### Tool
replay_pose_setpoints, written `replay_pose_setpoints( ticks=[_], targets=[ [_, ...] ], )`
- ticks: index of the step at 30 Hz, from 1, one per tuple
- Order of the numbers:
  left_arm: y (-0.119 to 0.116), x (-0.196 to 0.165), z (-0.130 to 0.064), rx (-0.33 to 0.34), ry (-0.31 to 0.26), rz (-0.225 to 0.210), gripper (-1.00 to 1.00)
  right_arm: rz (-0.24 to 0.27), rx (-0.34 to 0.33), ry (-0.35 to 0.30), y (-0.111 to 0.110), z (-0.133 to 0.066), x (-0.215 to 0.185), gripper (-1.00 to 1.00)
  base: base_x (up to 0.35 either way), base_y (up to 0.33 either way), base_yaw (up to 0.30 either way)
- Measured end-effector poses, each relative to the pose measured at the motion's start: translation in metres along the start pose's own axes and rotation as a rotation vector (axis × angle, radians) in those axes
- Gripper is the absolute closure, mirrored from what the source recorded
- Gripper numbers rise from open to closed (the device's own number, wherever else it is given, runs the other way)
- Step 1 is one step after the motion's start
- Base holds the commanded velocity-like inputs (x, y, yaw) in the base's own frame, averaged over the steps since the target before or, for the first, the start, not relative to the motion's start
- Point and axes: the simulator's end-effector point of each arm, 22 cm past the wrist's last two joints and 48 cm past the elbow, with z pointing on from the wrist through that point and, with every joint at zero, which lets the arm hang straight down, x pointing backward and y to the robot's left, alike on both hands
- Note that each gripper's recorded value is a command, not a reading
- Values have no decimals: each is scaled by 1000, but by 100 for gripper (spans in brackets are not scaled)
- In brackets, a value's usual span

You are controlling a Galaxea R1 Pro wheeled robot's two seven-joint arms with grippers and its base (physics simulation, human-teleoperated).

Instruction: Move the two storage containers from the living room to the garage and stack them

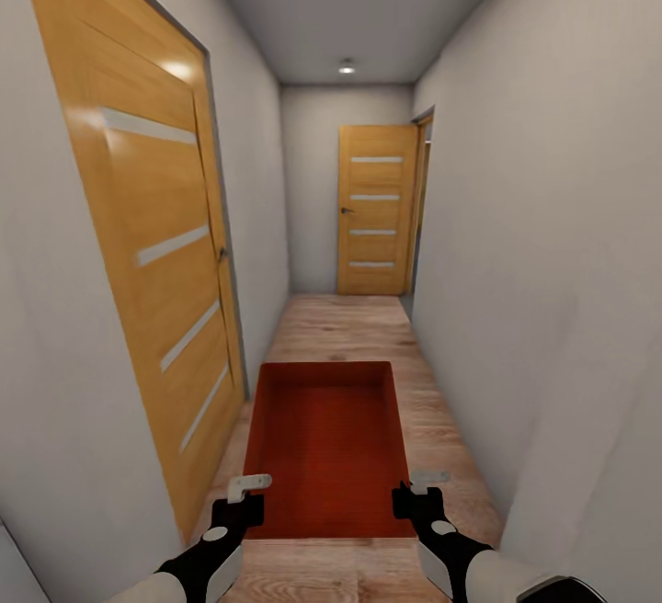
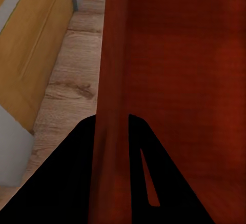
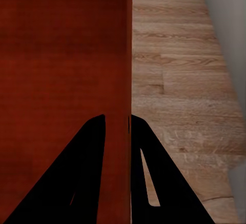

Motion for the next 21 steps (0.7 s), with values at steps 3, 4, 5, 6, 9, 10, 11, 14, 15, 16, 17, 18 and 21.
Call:
replay_pose_setpoints(
  ticks=[3,4,5,6,9,10,11,14,15,16,17,18,21],
  targets=[
    [0,0,0,0,0,0,100,0,0,0,0,0,0,100,322,0,0],
    [0,0,0,0,0,0,100,0,0,0,0,0,0,100,322,0,0],
    [0,0,0,0,0,0,100,-1,0,0,0,0,0,100,322,0,0],
    [0,0,0,0,0,0,100,0,0,0,0,0,0,100,322,0,0],
    [0,0,0,0,1,0,100,0,0,0,0,0,0,100,322,0,0],
    [0,0,0,0,1,1,100,0,0,1,0,0,0,100,322,0,0],
    [0,0,0,0,1,1,100,0,0,0,0,0,0,100,322,0,0],
    [0,0,0,0,1,1,100,0,0,1,0,0,0,100,322,0,0],
    [0,0,0,0,0,1,100,1,0,0,0,0,0,100,322,0,0],
    [0,0,0,0,1,1,100,1,0,0,0,0,0,100,322,0,0],
    [0,0,0,0,1,1,100,1,0,1,0,0,0,100,322,0,0],
    [0,0,0,0,1,1,100,0,0,1,0,0,0,100,322,0,0],
    [0,0,0,0,1,1,100,1,0,1,0,0,0,100,322,0,0]
  ],
)
